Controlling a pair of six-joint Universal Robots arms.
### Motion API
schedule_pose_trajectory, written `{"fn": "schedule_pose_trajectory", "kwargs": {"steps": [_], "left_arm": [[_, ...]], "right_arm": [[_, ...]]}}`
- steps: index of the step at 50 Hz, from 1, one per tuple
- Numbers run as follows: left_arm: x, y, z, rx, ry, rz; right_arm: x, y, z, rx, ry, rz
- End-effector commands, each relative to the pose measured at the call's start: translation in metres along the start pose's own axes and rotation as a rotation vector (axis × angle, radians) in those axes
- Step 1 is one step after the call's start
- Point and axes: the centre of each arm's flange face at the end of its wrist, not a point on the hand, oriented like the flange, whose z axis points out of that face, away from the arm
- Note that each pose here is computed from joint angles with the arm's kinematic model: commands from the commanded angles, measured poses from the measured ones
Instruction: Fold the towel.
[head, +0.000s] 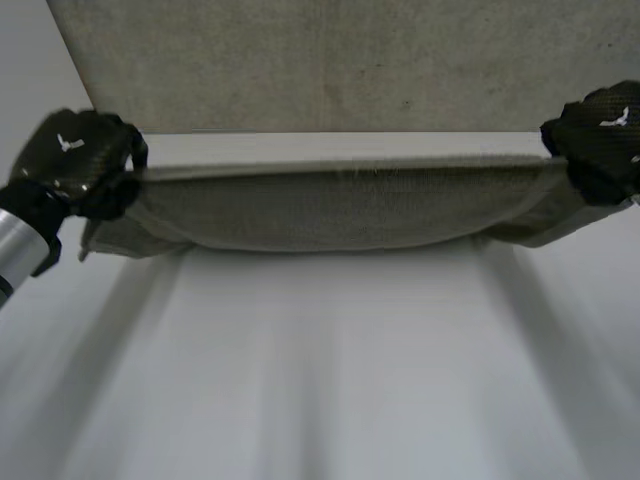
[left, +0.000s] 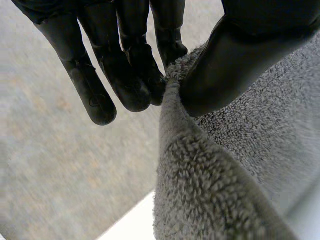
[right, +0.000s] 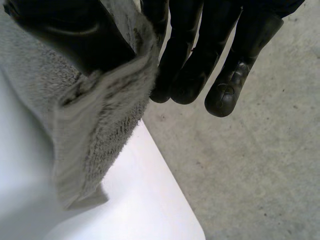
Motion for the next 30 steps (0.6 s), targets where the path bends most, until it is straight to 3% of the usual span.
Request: {"fn": "schedule_pose_trajectory", "kwargs": {"steps": [1, 14, 30], "left_arm": [[-0.008, -0.009, 0.010, 0.036, -0.006, -0.013], [-0.001, 0.091, 0.088, -0.139, 0.089, -0.120], [-0.004, 0.145, 0.152, -0.154, 0.076, -0.122]], "right_arm": [[0.007, 0.002, 0.009, -0.009, -0.043, 0.014], [-0.030, 0.065, 0.095, -0.141, -0.139, 0.055], [-0.063, 0.106, 0.162, -0.161, -0.084, 0.015]]}}
